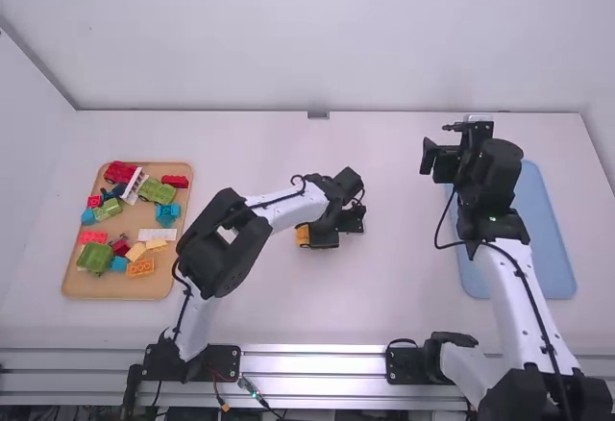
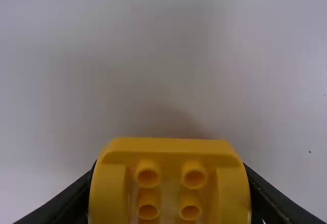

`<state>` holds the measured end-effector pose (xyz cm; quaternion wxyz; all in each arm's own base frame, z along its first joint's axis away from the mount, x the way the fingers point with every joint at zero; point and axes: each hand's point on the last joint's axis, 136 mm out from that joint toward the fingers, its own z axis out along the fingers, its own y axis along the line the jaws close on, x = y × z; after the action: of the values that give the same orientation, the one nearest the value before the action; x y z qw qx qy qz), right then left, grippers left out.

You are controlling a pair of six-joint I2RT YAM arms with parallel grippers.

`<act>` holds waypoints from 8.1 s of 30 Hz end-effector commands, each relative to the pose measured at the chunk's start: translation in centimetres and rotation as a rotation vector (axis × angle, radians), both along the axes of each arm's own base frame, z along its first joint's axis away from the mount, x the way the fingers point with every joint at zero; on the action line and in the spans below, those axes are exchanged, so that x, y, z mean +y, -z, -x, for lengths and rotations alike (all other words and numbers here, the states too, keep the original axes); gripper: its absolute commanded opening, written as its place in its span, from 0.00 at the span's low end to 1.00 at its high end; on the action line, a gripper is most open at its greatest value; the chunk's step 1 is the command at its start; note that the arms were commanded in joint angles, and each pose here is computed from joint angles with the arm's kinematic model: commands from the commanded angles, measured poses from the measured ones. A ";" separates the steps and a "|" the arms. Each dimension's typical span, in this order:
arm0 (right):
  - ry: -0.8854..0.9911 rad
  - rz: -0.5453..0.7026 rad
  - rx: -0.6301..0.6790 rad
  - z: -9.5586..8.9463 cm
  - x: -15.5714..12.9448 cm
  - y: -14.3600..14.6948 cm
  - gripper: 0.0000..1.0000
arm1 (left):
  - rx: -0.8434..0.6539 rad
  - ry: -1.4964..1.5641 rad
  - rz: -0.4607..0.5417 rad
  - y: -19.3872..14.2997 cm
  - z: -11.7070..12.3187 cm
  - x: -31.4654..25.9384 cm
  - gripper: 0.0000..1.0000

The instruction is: Assemble lego blocks to make yellow taxi

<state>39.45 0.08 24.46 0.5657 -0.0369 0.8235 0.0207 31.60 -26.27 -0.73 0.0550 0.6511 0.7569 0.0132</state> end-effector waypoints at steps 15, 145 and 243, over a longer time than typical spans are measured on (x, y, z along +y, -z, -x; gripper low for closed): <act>0.003 0.011 -0.072 -0.1 0.1 -2.9 0.99 | -0.014 -0.066 -0.017 -11.3 -3.7 3.9 0.99; -0.062 0.000 -0.357 -1.1 2.6 -9.8 0.99 | 0.086 -0.940 -0.068 -0.2 8.2 46.3 0.52; -0.053 0.073 -0.226 -0.9 1.4 -6.4 0.99 | 0.085 -2.246 0.309 -1.8 -0.6 13.1 0.02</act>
<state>40.52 1.89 28.37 0.6311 -0.0829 0.7712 0.0090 32.54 -13.74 1.24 0.0760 -0.2940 0.9509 -0.0590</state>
